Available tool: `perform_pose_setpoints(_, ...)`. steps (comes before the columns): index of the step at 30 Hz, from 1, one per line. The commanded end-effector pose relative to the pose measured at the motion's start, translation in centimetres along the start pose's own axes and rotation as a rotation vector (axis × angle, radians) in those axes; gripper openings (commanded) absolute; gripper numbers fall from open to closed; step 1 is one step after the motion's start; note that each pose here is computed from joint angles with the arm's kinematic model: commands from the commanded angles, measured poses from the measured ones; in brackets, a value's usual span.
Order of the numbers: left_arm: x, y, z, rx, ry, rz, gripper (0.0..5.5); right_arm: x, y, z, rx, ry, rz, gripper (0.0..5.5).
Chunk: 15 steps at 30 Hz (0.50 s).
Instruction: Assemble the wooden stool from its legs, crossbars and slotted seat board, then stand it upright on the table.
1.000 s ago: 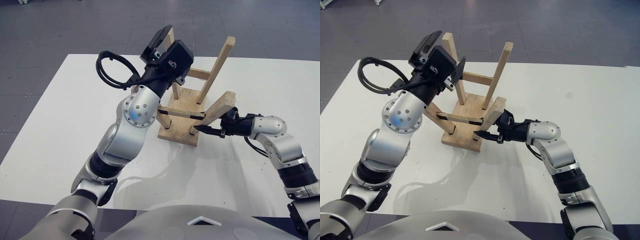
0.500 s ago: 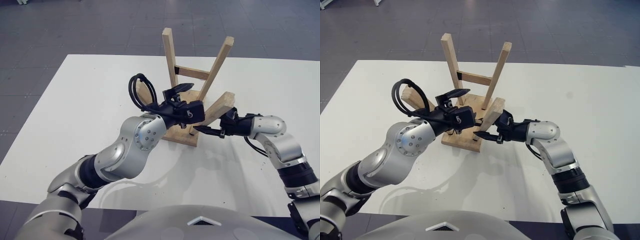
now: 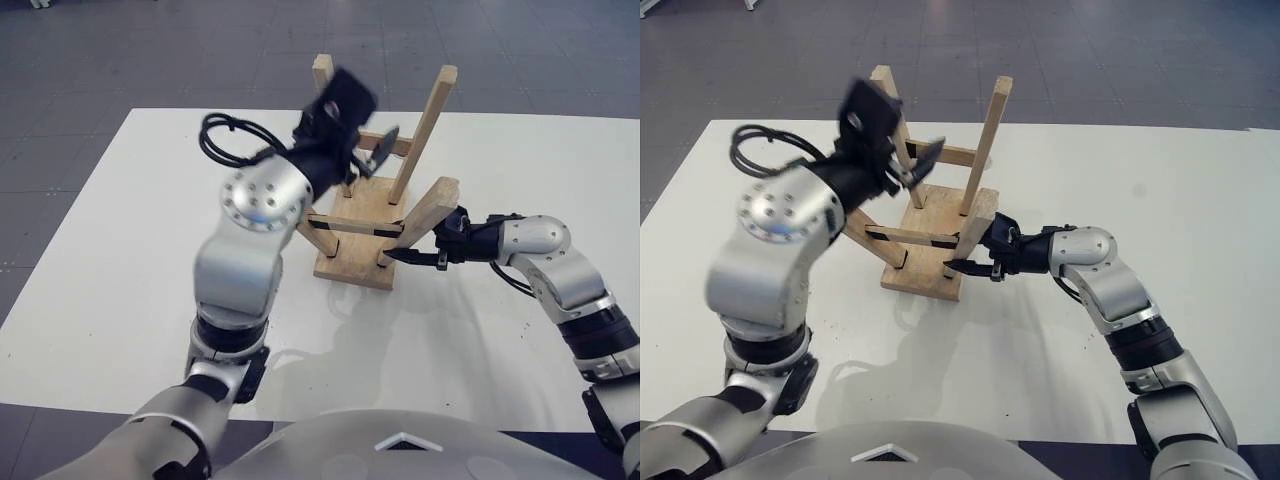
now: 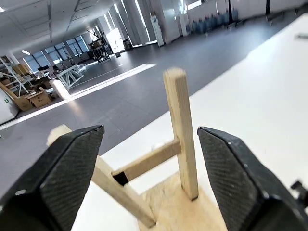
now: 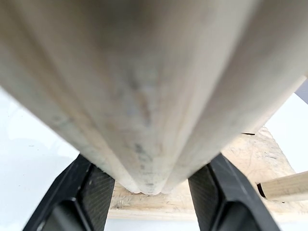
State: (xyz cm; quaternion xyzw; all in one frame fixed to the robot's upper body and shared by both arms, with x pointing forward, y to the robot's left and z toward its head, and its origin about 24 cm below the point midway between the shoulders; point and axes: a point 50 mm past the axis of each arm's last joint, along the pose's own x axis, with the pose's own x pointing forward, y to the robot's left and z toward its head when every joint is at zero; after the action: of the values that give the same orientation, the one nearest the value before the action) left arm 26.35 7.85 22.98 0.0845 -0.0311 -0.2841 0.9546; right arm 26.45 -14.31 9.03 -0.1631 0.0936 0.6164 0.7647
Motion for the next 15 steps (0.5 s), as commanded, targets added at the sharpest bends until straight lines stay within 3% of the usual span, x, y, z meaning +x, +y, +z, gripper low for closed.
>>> perform_pose_setpoints(1, -2.1, 3.4, 6.7, -0.298, -0.291, 0.040, 3.62, -2.7, 4.0, -10.0, 0.250, 0.549, 0.064, 2.05)
perform_pose_setpoints(4, -4.0, 6.7, 8.7, -0.331, -0.346, 0.105, 3.62, -2.5, 4.1, -9.9, 0.252, 0.531, 0.068, 2.05)
perform_pose_setpoints(7, -7.1, 12.9, 6.8, -0.272, -0.255, 0.374, 3.62, -2.5, 4.1, -9.8, 0.250, 0.516, 0.070, 2.05)
perform_pose_setpoints(9, -9.5, 16.7, 2.8, -0.223, -0.079, 0.575, 3.62, -2.5, 4.1, -9.7, 0.251, 0.499, 0.077, 2.05)
perform_pose_setpoints(11, -11.8, 18.6, -2.5, -0.136, 0.171, 0.722, 3.62, -2.5, 4.1, -9.6, 0.250, 0.482, 0.081, 2.05)
perform_pose_setpoints(15, -13.9, 17.3, -10.7, 0.001, 0.534, 0.764, 3.62, -2.4, 3.9, -9.3, 0.246, 0.462, 0.071, 2.05)
